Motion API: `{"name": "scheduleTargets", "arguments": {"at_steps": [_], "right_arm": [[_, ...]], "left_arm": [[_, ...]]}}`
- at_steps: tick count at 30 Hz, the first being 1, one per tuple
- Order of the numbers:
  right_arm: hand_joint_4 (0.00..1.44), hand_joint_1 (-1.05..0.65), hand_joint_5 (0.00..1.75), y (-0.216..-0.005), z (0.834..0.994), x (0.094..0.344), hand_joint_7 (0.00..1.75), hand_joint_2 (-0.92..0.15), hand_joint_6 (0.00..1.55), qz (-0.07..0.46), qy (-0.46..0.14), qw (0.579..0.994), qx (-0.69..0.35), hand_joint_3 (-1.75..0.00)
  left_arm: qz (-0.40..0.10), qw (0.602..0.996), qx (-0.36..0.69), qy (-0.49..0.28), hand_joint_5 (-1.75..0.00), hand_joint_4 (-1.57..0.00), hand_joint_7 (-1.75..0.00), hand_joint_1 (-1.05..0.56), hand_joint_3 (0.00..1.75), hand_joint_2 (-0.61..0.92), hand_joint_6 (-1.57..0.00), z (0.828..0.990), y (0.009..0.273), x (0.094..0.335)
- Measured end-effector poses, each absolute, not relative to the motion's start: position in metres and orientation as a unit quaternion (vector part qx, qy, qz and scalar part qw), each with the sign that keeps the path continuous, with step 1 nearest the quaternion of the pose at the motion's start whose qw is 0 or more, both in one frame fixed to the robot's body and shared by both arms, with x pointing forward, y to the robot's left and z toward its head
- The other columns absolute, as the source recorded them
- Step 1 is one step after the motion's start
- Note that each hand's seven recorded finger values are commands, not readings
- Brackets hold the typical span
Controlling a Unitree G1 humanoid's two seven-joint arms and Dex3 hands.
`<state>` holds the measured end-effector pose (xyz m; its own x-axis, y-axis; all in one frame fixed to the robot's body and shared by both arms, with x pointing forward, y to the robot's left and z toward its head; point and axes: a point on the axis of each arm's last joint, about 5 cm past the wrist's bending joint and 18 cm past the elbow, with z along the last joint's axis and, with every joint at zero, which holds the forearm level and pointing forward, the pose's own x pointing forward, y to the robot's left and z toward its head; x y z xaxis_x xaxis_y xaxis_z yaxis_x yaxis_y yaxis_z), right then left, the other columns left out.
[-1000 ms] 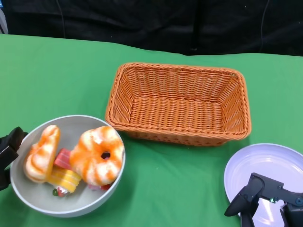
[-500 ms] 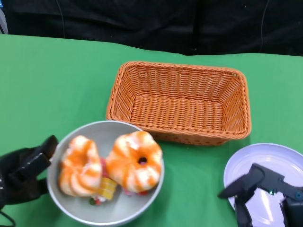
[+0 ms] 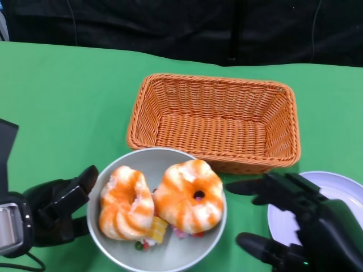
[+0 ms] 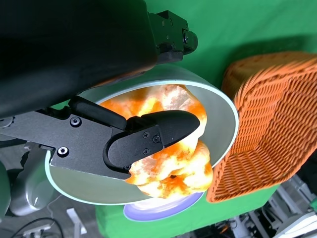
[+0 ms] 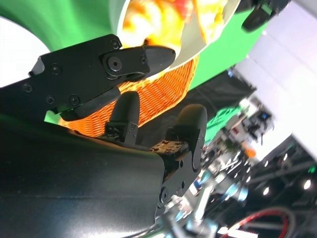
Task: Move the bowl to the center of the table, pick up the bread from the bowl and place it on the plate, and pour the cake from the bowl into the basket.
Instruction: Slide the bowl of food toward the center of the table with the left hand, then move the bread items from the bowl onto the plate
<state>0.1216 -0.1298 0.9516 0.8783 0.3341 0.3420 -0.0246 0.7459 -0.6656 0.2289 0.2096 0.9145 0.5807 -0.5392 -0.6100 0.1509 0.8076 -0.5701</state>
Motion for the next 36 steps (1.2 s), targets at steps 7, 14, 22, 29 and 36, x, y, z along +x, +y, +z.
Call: {"name": "scheduleTargets", "arguments": {"at_steps": [7,14,22,29,36], "right_arm": [[0.01,-0.58,0.96,-0.112,0.959,0.136,0.56,-0.88,0.14,0.142,-0.236,0.878,-0.391,0.00],[0.00,-0.65,0.74,-0.100,0.943,0.154,0.46,-0.90,0.07,0.158,-0.203,0.861,-0.438,-0.01],[0.00,-0.70,0.68,-0.090,0.929,0.173,0.41,-0.89,0.09,0.166,-0.199,0.825,-0.502,0.00],[0.00,-0.72,0.68,-0.091,0.914,0.184,0.33,-0.92,0.16,0.177,-0.173,0.789,-0.561,-0.03],[0.13,-0.62,0.66,-0.092,0.904,0.189,0.13,-0.92,0.37,0.182,-0.156,0.775,-0.585,-0.01]], "left_arm": [[-0.212,0.850,-0.238,0.419,0.00,0.00,0.00,-0.61,0.70,0.92,0.00,0.915,0.194,0.230],[-0.233,0.856,-0.213,0.410,0.00,0.00,0.00,-0.61,0.68,0.92,0.00,0.918,0.182,0.231],[-0.249,0.863,-0.182,0.401,0.00,0.00,0.00,-0.60,0.68,0.92,0.00,0.921,0.172,0.229],[-0.249,0.874,-0.154,0.389,0.00,-0.01,0.00,-0.61,0.60,0.92,0.00,0.925,0.165,0.227],[-0.255,0.917,-0.002,0.308,-0.06,-0.12,-0.04,-0.59,0.64,0.92,-0.11,0.931,0.164,0.222]]}}
